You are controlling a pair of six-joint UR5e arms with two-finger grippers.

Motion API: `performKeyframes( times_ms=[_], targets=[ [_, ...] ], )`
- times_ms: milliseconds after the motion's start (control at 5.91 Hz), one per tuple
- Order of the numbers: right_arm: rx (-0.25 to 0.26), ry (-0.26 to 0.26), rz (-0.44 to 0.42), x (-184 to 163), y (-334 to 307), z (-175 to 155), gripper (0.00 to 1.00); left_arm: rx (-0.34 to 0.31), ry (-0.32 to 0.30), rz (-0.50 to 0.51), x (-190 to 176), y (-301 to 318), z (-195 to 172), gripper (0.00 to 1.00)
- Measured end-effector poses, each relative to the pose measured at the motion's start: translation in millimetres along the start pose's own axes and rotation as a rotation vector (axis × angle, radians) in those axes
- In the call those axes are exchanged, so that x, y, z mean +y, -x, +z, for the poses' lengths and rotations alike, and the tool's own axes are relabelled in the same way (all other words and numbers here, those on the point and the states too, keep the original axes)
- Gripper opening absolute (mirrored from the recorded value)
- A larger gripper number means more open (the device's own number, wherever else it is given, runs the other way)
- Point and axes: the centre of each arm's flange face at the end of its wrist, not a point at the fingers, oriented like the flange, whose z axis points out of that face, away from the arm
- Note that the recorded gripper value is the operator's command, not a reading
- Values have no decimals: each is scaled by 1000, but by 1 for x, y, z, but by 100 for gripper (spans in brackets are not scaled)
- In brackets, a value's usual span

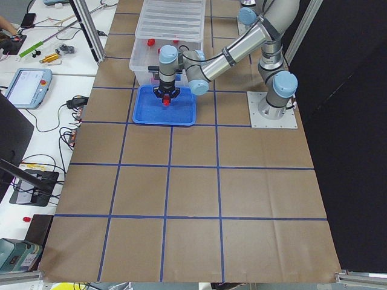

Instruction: Place red block in blue tray from box

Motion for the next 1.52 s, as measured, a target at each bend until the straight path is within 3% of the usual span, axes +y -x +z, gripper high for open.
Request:
performKeyframes(
  times_ms=[338, 677, 1015, 1354, 1523],
  targets=[
    [-25, -7, 18, 0, 23, 23, 100, 2, -6, 8, 1, 3, 12, 98],
    [-39, -18, 14, -8, 52, 22, 100, -8, 2, 3, -1, 5, 6, 98],
    [-44, -11, 14, -21, 105, 19, 100, 28, -2, -67, -13, 15, -59, 98],
    [-84, 0, 29, -17, 159, 29, 100, 67, 0, -289, -28, 13, -161, 98],
    [-102, 0, 47, -13, 180, 30, 100, 61, 9, -461, -43, 6, -196, 98]
  ],
)
